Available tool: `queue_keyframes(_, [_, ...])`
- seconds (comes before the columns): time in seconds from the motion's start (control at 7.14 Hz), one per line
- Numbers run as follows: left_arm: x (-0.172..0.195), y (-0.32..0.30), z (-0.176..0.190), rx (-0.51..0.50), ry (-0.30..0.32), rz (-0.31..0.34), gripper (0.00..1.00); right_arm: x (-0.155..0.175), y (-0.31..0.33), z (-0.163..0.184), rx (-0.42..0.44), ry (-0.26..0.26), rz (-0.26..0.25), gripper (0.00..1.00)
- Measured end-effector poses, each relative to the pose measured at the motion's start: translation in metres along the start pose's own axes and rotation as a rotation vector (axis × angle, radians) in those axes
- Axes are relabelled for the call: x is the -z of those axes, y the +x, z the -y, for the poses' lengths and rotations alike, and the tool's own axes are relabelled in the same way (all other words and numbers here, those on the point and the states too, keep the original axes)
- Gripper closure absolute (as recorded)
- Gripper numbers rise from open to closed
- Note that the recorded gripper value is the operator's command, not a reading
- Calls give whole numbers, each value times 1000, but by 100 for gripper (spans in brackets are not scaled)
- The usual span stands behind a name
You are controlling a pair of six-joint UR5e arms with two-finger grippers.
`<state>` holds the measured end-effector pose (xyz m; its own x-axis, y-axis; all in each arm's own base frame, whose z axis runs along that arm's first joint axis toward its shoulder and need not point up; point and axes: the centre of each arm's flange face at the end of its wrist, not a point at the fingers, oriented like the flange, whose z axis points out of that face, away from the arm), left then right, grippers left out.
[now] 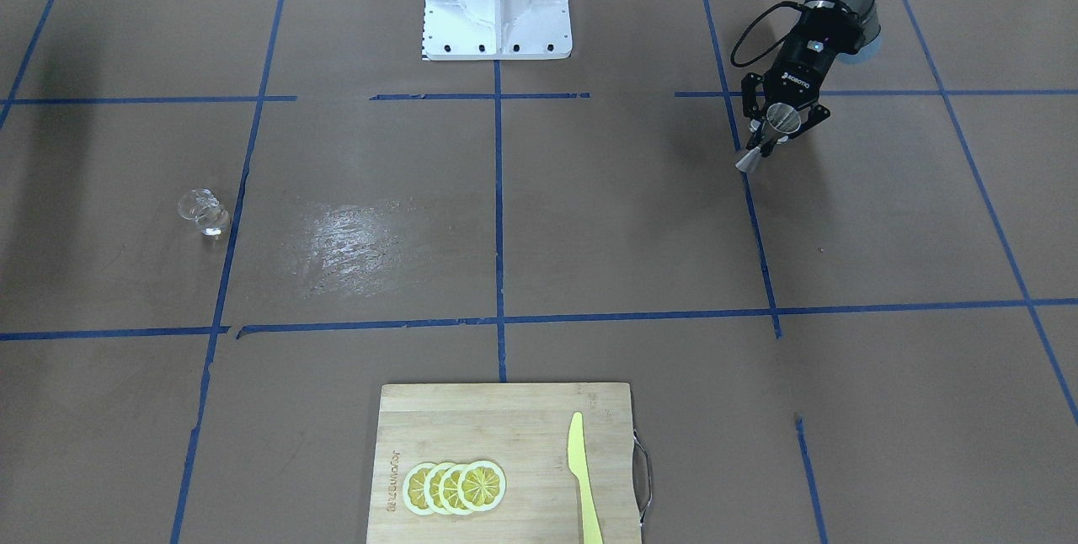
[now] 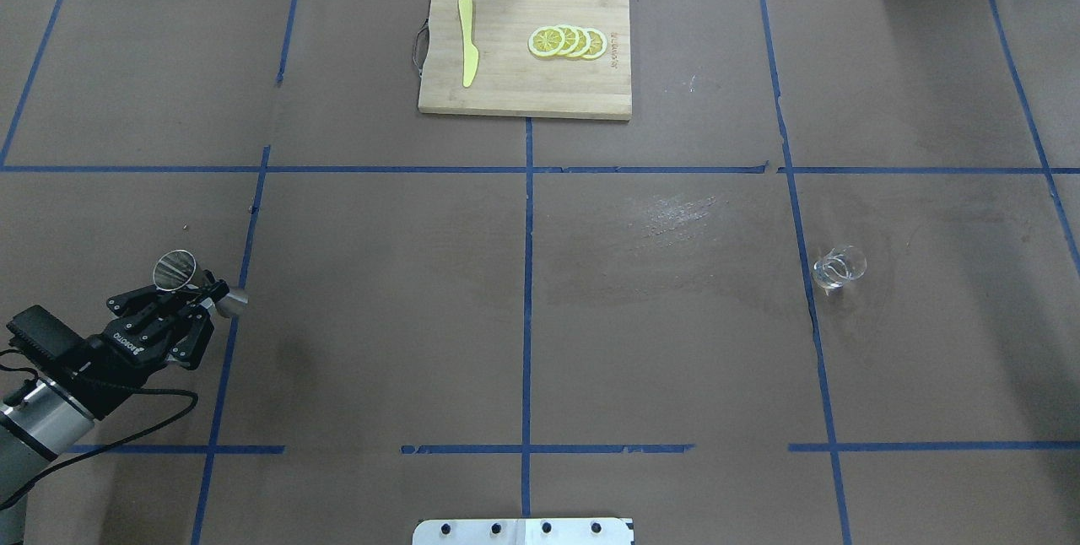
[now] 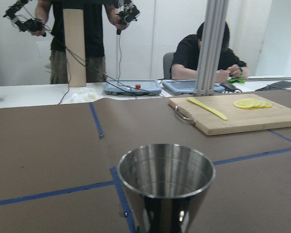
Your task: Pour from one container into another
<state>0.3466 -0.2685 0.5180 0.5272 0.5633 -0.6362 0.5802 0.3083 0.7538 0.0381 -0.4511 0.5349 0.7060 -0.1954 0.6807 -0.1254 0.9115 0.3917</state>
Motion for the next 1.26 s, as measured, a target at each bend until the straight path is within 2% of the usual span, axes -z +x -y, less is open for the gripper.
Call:
queue_keyframes(0.28, [-10, -2, 20, -149, 16, -146, 100, 0, 0, 0, -2, 0, 0, 0])
queue_keyframes(0.42, [-17, 6, 27, -180, 41, -197, 100, 0, -1, 1, -6, 1, 0, 0])
queue_keyframes(0.7, [-30, 12, 37, -267, 42, -298, 100, 1, -2, 3, -12, 3, 2, 0])
queue_keyframes(0.98, [-73, 26, 65, -416, 18, -400, 100, 1, -2, 3, -13, 4, 1, 0])
queue_keyframes(1.26, [-133, 68, 95, -465, -15, -430, 100, 1, -1, 2, -14, 2, 1, 0])
